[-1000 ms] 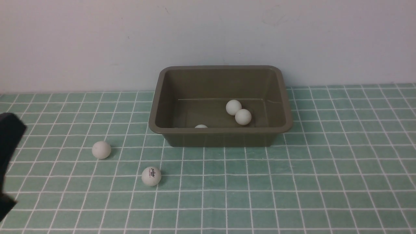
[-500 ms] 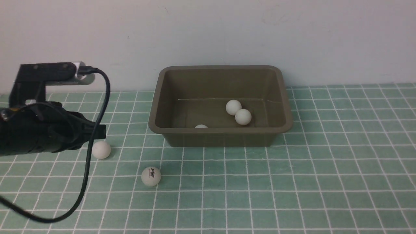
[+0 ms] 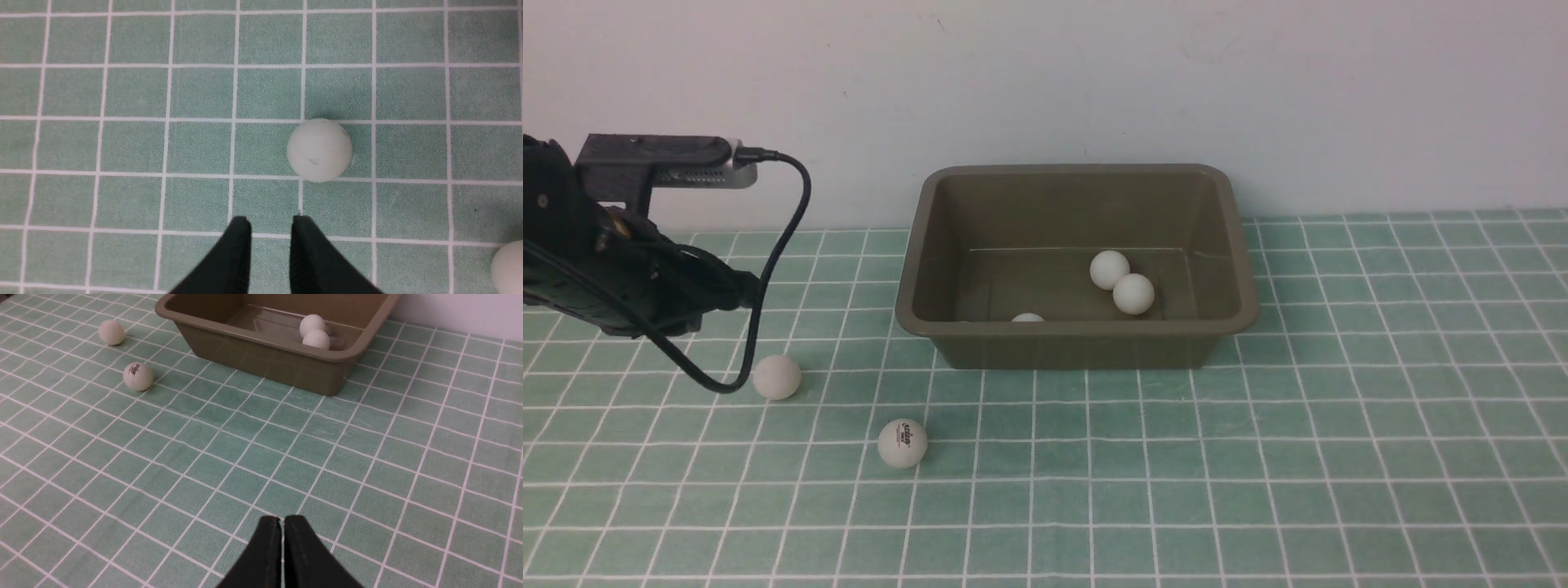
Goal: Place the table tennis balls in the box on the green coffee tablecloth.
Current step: 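Reach for and grasp a ping pong ball on the table beside the basket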
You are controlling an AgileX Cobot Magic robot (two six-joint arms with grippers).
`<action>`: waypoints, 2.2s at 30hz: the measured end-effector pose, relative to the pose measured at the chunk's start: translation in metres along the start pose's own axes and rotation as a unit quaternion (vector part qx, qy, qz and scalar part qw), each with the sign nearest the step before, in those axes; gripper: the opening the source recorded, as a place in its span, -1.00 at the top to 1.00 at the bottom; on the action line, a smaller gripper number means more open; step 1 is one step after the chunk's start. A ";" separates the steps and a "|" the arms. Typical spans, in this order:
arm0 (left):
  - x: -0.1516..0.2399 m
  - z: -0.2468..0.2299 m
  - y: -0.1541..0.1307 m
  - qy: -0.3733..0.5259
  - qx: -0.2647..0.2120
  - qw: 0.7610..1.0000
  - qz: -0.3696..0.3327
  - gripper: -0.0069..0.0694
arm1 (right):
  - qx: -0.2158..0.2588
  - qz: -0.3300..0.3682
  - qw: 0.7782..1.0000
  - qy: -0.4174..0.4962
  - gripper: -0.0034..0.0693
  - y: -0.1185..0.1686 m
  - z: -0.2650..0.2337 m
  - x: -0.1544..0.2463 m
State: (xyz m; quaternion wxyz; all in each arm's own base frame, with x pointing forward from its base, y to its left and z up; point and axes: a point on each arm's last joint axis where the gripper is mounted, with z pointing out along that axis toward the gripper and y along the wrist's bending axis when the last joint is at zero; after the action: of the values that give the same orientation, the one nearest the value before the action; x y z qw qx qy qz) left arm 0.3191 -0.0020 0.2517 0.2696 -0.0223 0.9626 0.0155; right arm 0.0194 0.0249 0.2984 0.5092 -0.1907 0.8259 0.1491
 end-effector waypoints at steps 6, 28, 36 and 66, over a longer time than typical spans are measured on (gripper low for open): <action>0.004 0.014 -0.005 0.026 0.020 0.999 -0.020 -0.15 | 0.000 0.000 1.000 0.000 0.90 0.000 0.000 0.000; -0.015 0.101 -0.012 0.048 0.030 0.998 -0.010 -0.74 | -0.006 0.003 1.000 0.008 0.90 0.001 0.000 0.001; -0.010 0.124 -0.015 0.087 0.034 0.995 -0.019 -0.65 | -0.011 0.007 1.000 0.007 0.90 0.002 0.000 0.001; -0.121 -0.012 -0.121 -0.015 0.194 0.971 0.137 -0.10 | -0.019 0.013 1.000 0.005 0.90 0.004 0.000 0.001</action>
State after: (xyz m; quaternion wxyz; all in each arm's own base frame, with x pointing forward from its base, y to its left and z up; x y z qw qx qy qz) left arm 0.4222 -0.1188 0.3223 0.2782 0.1621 0.9372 -0.1341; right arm 0.0174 0.0279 0.2978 0.4991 -0.1903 0.8279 0.1708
